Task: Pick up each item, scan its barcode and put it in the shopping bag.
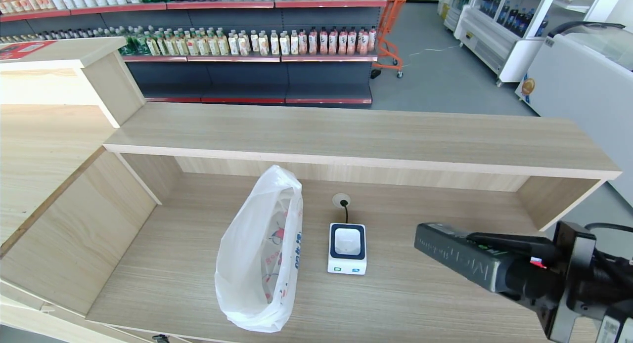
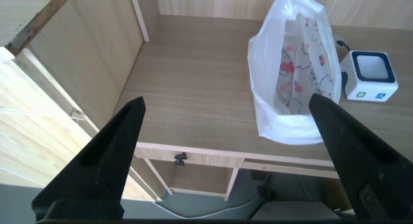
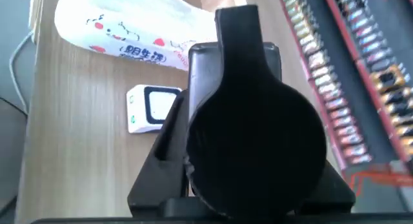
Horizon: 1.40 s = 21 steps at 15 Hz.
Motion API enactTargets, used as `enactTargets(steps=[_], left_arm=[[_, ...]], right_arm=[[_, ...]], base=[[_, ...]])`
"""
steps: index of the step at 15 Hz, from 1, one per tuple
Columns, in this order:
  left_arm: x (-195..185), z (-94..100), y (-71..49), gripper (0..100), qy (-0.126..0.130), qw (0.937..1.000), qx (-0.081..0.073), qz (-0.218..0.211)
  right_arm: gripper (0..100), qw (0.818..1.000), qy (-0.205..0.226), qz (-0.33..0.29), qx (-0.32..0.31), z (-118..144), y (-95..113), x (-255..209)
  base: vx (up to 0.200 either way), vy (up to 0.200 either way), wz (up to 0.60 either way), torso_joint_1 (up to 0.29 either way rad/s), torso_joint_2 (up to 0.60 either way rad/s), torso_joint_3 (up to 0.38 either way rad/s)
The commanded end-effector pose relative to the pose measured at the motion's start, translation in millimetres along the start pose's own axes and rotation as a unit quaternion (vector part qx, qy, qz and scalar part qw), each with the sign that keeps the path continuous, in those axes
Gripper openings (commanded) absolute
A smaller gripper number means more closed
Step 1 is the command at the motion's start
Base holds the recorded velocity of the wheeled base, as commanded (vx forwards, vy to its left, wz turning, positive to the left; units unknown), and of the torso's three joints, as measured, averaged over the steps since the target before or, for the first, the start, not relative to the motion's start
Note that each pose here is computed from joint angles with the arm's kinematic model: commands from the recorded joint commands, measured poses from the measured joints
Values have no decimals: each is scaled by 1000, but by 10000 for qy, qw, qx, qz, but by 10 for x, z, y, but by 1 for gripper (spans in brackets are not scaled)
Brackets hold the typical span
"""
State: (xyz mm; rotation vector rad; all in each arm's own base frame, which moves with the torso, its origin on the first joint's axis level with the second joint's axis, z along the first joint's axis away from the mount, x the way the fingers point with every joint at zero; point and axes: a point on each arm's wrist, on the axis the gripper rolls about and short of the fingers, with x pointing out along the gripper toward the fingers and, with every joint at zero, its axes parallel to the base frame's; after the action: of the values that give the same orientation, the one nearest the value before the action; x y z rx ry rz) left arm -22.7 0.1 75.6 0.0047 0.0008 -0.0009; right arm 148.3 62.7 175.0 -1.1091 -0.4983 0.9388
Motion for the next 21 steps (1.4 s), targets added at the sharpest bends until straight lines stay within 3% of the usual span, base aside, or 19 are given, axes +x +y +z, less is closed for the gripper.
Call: enactTargets(steps=[1,3,4,6,10,11,12,14,17,21], left_arm=[[-1,3,0,100,-4,10000,0,-3],[-1,3,0,100,-4,10000,0,-3],[1,-1,0,100,3,10000,0,4],[1,-1,0,100,3,10000,0,4],[1,-1,0,100,3,10000,0,4],[-1,3,0,100,-4,10000,0,4],[1,-1,0,100,3,10000,0,-3],[1,-1,0,100,3,10000,0,-3],[-1,3,0,100,-4,10000,0,4],[-1,3,0,100,-4,10000,0,4]], right_arm=[[0,9753,960,-398,1949,-281,-49,-198],[0,8993,1795,-671,3932,-480,46,-221],[0,8292,2379,-786,4996,-629,154,-149],[0,7414,2396,-674,6232,-710,229,123],[0,6479,2549,-959,7114,-893,180,808],[0,6397,2525,-976,7194,-907,182,893],[0,6181,2523,-1065,7369,-954,228,1173],[0,6081,2524,-975,7463,-984,320,1464],[0,6201,2420,-735,7426,-984,541,1741],[0,6318,2521,-976,7265,-1040,718,2072]], base=[[0,0,0,0,0,0],[0,0,0,0,0,0],[0,0,0,0,0,0],[0,0,0,0,0,0],[0,0,0,0,0,0],[0,0,0,0,0,0],[0,0,0,0,0,0],[0,0,0,0,0,0],[0,0,0,0,0,0],[0,0,0,0,0,0]])
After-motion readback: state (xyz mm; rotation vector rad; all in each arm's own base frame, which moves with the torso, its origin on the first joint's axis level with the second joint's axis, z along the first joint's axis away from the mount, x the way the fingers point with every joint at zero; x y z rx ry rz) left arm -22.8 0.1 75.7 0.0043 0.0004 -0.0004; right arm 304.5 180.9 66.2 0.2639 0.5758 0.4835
